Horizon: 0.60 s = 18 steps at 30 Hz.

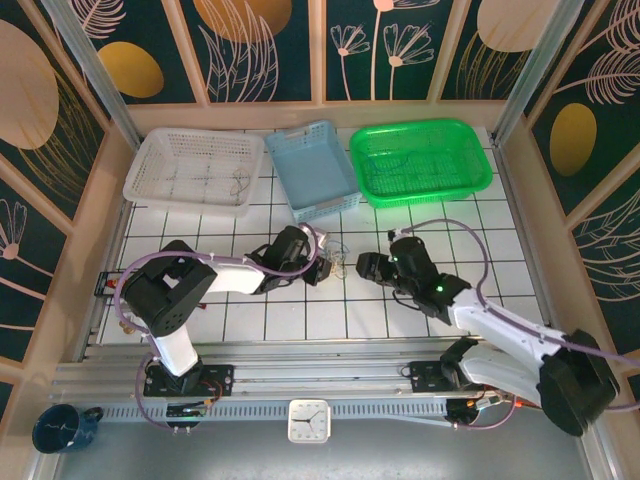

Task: Untangle the cables

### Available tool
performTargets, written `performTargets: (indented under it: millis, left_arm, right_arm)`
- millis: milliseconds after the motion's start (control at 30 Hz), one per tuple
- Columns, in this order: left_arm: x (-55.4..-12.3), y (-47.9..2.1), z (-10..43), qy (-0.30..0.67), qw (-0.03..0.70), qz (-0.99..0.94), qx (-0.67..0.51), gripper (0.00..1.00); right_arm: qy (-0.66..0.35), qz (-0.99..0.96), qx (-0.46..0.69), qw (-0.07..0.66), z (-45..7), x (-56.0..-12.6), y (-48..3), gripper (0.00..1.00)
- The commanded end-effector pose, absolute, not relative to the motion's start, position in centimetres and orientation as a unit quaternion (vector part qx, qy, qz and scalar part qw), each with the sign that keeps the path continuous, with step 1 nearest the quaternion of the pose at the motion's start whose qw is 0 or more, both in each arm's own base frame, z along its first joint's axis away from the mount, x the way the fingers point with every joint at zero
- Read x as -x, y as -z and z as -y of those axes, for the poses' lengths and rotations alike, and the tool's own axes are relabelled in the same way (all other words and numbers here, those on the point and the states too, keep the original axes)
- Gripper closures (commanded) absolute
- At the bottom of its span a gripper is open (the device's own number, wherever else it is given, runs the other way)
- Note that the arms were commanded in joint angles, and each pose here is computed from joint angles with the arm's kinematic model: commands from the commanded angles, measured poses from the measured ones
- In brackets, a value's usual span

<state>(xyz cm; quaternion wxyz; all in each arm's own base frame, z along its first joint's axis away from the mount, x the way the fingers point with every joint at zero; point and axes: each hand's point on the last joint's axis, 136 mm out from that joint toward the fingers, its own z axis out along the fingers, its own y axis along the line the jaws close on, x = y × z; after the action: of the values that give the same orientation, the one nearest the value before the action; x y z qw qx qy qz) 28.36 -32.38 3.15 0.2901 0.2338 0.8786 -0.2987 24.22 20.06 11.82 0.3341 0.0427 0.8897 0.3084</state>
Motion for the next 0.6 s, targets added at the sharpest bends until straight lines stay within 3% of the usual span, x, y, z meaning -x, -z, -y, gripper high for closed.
performTargets:
  millis: [0,167,567]
  left_arm:
    - [-28.3,-3.9,32.3,0.305,0.302,-0.875,-0.224,0.77]
    - [-28.2,-4.3,32.4,0.316,0.310,-0.869,-0.220,0.77]
    - [-28.5,-6.5,32.7,0.334,0.341,-0.850,-0.221,0.81]
  right_arm:
    - [-0.410,-0.846,-0.103,0.324,-21.6,-24.1,-14.1,0.34]
    - [-0.469,-0.813,-0.118,0.324,-23.3,-24.5,-16.1,0.24]
    - [-0.557,-0.766,-0.140,0.288,-27.1,-26.4,-16.5,0.23]
